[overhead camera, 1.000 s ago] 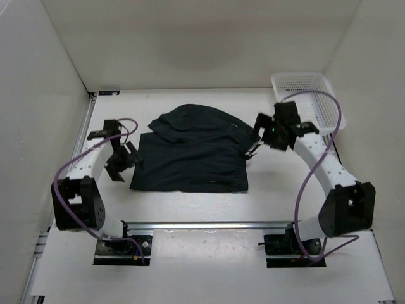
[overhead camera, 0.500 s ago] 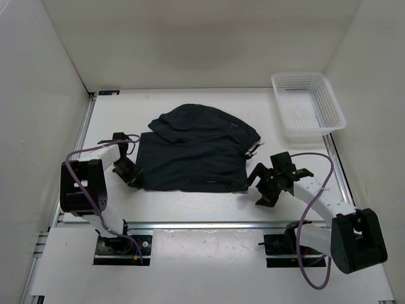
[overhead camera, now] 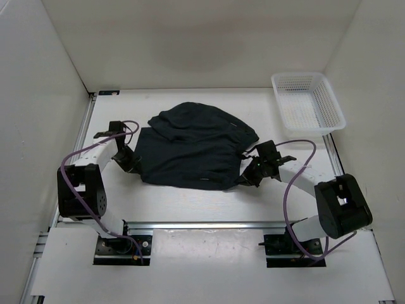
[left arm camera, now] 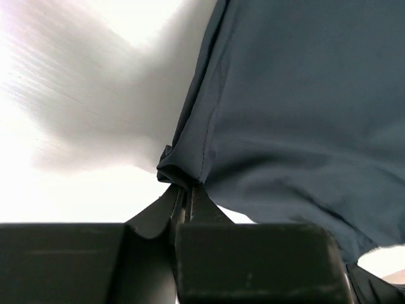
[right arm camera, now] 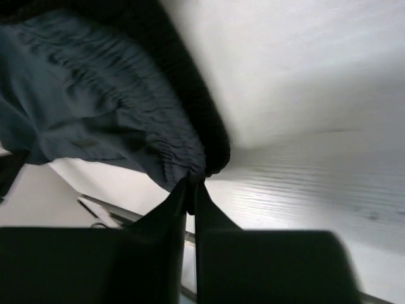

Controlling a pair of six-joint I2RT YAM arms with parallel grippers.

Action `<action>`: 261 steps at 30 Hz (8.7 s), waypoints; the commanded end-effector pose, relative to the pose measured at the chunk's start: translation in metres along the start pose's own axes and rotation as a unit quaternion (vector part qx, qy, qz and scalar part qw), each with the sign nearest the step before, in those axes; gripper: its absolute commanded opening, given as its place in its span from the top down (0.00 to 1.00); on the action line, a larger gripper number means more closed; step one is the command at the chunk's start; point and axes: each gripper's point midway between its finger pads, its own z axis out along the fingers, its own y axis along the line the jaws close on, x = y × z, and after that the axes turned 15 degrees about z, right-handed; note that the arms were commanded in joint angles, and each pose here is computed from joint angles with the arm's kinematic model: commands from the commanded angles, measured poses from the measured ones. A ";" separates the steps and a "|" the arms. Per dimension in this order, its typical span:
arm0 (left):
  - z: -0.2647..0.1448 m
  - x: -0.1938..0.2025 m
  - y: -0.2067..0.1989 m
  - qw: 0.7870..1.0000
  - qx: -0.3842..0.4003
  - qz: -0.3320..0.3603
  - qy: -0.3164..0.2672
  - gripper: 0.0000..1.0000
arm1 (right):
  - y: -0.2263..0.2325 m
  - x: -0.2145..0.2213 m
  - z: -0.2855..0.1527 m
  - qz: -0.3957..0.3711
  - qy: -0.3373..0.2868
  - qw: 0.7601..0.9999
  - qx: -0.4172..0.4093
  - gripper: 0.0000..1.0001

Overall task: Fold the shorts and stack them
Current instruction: Fold the shorts

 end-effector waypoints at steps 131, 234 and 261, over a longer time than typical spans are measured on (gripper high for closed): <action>-0.034 -0.136 -0.079 0.989 0.057 0.110 -0.075 0.90 | 0.008 -0.016 -0.075 -0.444 -0.251 0.827 0.236 0.91; -0.128 -0.125 -0.075 0.974 0.123 0.113 -0.154 0.90 | 0.109 -0.103 -0.114 -0.169 -0.115 0.977 -0.063 1.00; 0.012 -0.041 -0.008 0.993 0.014 0.114 0.028 0.11 | 0.026 -0.078 -0.101 -0.187 -0.110 0.973 0.072 0.20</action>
